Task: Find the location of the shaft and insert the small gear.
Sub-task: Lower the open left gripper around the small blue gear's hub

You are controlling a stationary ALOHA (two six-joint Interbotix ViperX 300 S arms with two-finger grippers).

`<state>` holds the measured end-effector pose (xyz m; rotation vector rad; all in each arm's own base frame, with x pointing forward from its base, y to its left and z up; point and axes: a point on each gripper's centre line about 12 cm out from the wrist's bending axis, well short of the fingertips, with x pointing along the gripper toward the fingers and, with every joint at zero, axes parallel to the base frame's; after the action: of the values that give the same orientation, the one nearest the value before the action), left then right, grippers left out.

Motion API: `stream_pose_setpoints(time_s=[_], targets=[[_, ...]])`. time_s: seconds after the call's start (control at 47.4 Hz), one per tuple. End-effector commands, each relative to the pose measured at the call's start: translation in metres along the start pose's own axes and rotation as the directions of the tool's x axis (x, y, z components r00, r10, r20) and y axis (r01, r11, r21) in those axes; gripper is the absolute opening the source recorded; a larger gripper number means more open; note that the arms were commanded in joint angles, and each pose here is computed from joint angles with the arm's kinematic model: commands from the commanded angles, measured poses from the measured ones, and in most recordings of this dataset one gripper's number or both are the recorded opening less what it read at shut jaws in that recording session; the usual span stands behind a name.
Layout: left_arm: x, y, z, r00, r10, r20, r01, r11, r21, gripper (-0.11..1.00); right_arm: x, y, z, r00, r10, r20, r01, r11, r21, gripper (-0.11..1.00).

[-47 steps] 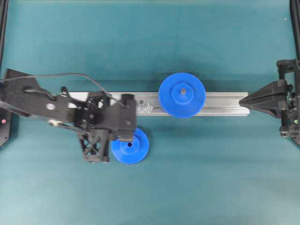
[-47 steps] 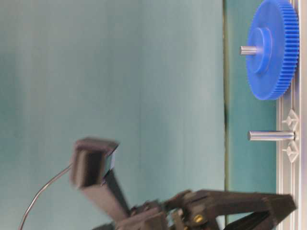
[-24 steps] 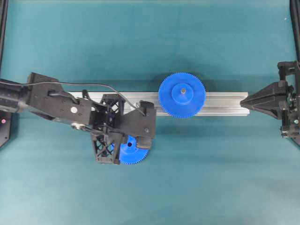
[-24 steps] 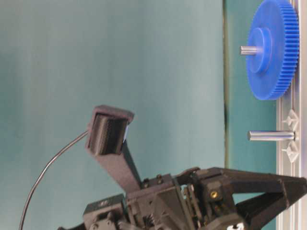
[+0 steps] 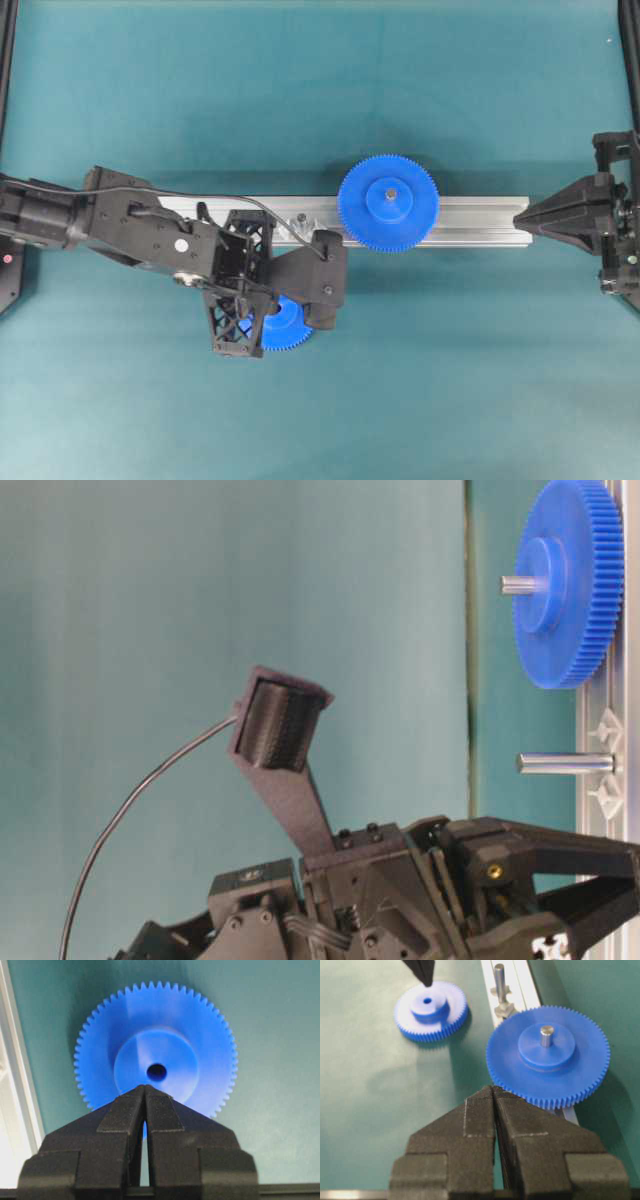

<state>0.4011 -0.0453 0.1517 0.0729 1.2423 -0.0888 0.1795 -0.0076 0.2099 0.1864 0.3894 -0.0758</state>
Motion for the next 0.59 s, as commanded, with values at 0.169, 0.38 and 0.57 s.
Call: stream_pose_setpoints(time_s=[0.169,0.38,0.57], targets=[[-0.0069,-0.0018,0.0115,1.000,-0.001,0.028,0.000,1.000,0.008,0.01,-0.0013,0.0001,0.0041,1.000,0.001,0.022,-0.001,1.000,0.009,0.04],[-0.0072,-0.0037,0.0123,1.000,-0.002,0.026,0.002,1.000,0.020,0.01,-0.0018,-0.0001,0.0028,1.000,0.001,0.022,-0.001,1.000,0.009,0.04],[-0.0073,-0.0087,0.0131,1.000,-0.006,0.028,0.004,0.997,0.073,0.01,-0.0019,0.0000,0.0034,1.000,0.001,0.023,-0.001,1.000,0.009,0.04]])
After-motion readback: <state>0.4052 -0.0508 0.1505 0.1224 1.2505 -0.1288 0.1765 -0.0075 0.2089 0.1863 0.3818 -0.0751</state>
